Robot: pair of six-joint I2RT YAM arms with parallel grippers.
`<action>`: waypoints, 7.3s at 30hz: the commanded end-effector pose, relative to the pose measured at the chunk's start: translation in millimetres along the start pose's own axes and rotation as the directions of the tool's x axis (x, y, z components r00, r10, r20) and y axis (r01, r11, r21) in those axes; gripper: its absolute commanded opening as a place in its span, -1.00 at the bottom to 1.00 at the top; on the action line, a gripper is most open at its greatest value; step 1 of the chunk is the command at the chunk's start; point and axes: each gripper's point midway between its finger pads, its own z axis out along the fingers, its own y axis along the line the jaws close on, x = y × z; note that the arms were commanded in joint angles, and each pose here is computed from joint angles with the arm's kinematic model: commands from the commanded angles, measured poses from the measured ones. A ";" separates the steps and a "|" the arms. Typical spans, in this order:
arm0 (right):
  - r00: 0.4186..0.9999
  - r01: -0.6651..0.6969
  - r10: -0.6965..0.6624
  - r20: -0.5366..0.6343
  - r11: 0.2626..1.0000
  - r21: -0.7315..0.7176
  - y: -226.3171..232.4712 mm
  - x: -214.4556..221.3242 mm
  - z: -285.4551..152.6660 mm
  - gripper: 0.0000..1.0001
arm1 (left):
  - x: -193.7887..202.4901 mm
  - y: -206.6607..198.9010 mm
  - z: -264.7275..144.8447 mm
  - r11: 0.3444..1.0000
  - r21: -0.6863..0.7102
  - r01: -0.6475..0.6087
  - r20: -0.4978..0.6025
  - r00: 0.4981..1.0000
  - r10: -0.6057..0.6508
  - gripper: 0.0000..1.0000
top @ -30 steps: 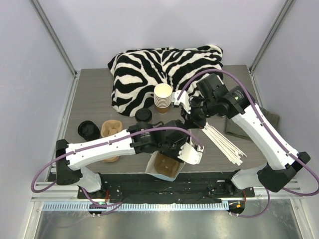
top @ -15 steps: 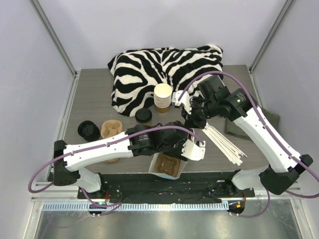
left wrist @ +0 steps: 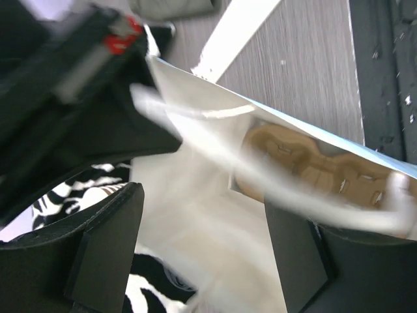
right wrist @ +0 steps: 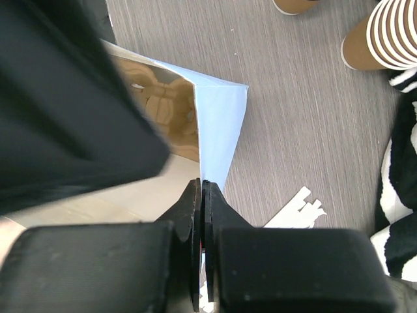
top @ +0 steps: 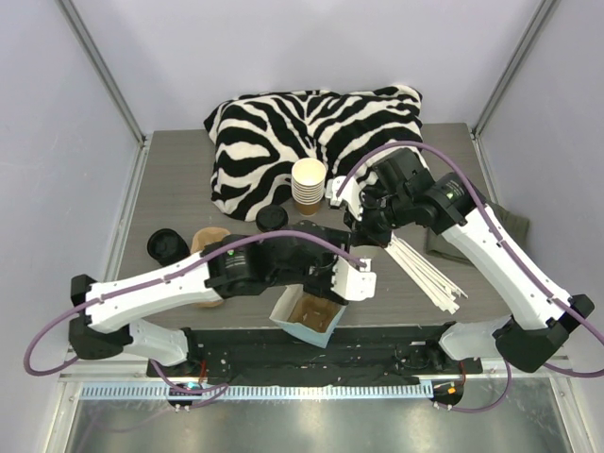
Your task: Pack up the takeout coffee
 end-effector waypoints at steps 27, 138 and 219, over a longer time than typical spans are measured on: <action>0.988 -0.148 0.157 -0.013 0.954 0.261 -20.5 31.4 -16.4 -0.92 | 9.9 81.6 -129.9 0.783 -0.111 0.612 0.308 0.770 -0.559 0.75; 0.993 -0.058 0.030 0.111 0.963 0.262 -10.9 -2.3 -25.8 -0.98 | 281.9 85.0 40.0 0.396 -0.385 0.833 -0.253 0.318 -0.914 0.82; 0.969 -0.109 0.000 0.248 0.898 0.427 -25.2 -2.3 -44.4 -0.98 | 162.7 87.6 -89.1 0.531 -0.289 0.797 0.038 0.564 -0.825 -0.44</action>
